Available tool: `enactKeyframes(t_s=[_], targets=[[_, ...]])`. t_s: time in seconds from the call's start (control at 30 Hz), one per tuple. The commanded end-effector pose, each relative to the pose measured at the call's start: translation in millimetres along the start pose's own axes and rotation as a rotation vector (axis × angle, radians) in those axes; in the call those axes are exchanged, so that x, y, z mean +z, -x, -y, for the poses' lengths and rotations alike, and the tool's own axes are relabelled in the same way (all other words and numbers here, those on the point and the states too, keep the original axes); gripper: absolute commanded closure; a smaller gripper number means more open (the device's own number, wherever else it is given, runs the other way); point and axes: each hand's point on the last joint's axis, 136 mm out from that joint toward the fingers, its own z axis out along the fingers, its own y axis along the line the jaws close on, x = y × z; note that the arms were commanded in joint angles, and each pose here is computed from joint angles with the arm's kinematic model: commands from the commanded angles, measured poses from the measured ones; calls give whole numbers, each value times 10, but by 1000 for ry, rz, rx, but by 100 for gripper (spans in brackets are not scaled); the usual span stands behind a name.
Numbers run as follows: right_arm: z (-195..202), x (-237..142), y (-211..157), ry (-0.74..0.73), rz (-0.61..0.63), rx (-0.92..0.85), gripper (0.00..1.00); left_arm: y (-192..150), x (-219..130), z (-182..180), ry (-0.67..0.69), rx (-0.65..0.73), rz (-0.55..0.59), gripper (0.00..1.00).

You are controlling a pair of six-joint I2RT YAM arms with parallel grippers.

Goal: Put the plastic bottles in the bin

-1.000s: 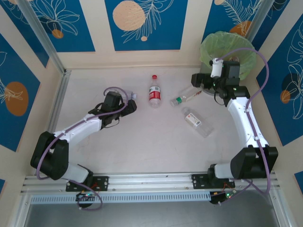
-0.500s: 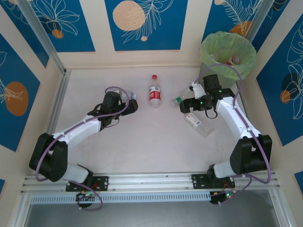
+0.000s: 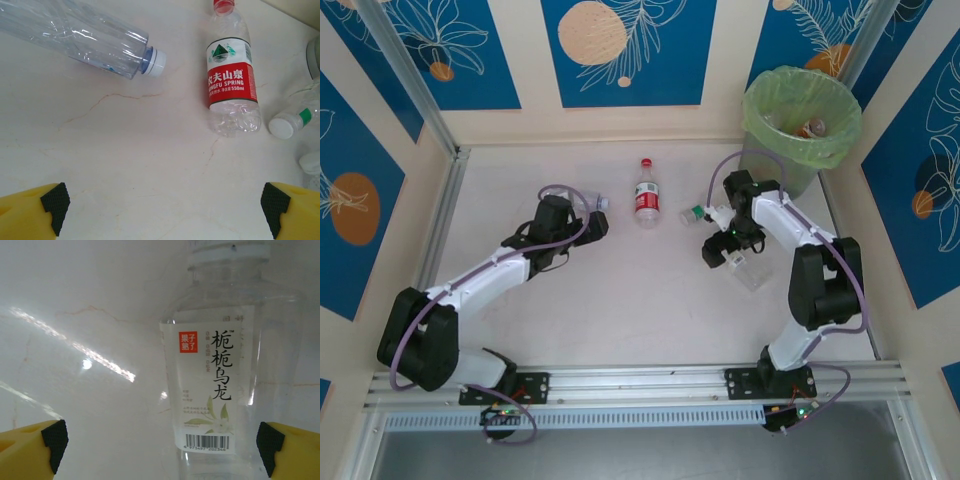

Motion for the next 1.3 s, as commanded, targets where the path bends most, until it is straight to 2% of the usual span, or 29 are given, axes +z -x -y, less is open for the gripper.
enactKeyframes(t_s=[0.0,0.23,0.33,0.47,0.57,0.83,1.07,1.27], targets=[[128,-26,26,-47,-19,-77,1,57,-56,-53,22,1,19,0],[444,75,88,-114,-75,-98,1,33,-77,-118,52,2,15,0],[411,164,106,-73,-90,-116,1,28,-87,-143,62,0,18,0],[275,219,228,26,-28,-115,1,34,-96,-156,70,3,19,0],[257,293,280,46,-16,-115,1,34,-102,-161,74,7,19,0],[406,632,164,8,-144,-110,1,27,-110,-182,86,12,16,0],[480,753,165,-54,-168,-132,0,24,-99,-198,93,11,13,0],[387,829,113,-35,-214,-147,1,10,-78,-198,93,5,7,0]])
